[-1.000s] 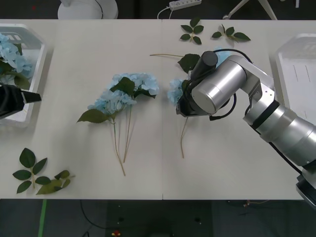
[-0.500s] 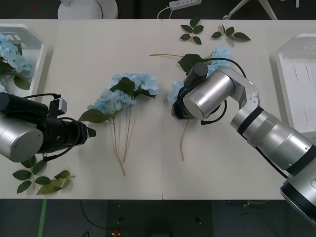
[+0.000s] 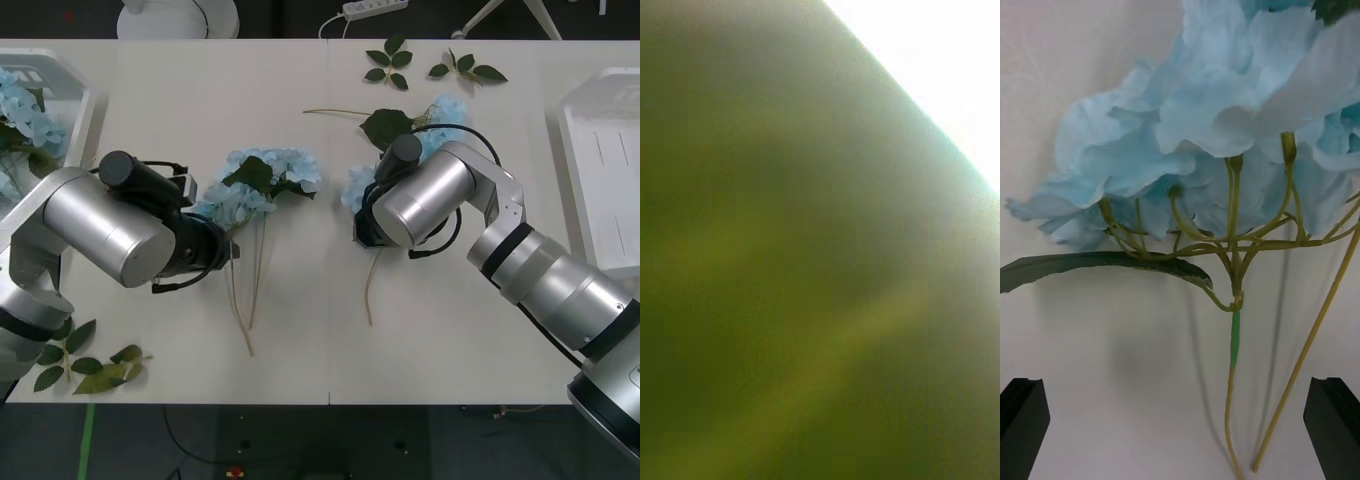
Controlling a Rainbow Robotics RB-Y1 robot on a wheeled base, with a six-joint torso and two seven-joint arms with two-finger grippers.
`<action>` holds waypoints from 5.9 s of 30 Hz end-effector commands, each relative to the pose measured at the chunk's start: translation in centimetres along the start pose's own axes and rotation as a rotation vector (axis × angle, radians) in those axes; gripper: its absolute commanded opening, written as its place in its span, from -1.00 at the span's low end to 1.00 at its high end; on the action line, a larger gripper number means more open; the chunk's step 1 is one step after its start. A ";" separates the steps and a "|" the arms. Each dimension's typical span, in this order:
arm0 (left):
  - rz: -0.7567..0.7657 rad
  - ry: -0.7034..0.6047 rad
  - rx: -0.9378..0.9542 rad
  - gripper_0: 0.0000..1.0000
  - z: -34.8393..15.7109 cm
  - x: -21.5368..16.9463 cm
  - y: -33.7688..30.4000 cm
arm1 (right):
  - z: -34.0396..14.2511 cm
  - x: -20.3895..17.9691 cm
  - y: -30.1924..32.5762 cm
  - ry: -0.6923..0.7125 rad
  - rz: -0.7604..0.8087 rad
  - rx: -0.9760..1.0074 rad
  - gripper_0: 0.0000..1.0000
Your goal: Place the red flowers into the right box and the blue flowers into the left box. If a person shows an open palm, hand one flower to the person first, then continue sorting.
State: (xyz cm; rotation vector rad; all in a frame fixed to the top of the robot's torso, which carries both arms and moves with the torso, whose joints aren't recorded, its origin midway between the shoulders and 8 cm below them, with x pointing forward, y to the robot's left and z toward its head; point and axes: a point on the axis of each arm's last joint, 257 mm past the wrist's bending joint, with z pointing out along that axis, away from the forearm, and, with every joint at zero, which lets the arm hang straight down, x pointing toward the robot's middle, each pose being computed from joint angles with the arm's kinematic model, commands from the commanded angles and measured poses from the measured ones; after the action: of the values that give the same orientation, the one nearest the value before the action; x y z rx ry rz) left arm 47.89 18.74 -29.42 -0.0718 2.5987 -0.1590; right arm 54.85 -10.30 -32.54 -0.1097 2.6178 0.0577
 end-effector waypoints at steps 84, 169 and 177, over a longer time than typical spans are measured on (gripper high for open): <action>0.139 -0.042 -0.818 -1.00 -21.8 -13.2 43.5 | -36.6 -17.6 22.0 -1.007 -0.359 -1.063 -1.00; 0.442 -0.643 0.849 1.00 -20.0 -11.4 -7.2 | -35.8 -16.1 26.5 -1.027 -0.258 -1.126 -1.00; 0.404 -0.694 0.934 1.00 -20.4 -12.1 -12.1 | -35.9 -16.1 26.4 -1.027 -0.259 -1.125 -1.00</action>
State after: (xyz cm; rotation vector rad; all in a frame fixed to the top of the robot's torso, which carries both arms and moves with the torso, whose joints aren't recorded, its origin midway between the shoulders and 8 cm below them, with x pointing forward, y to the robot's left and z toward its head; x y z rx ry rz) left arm 47.77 13.13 -6.32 0.5572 1.6760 -0.9568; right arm 50.28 12.90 4.29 -0.5643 1.3442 1.1179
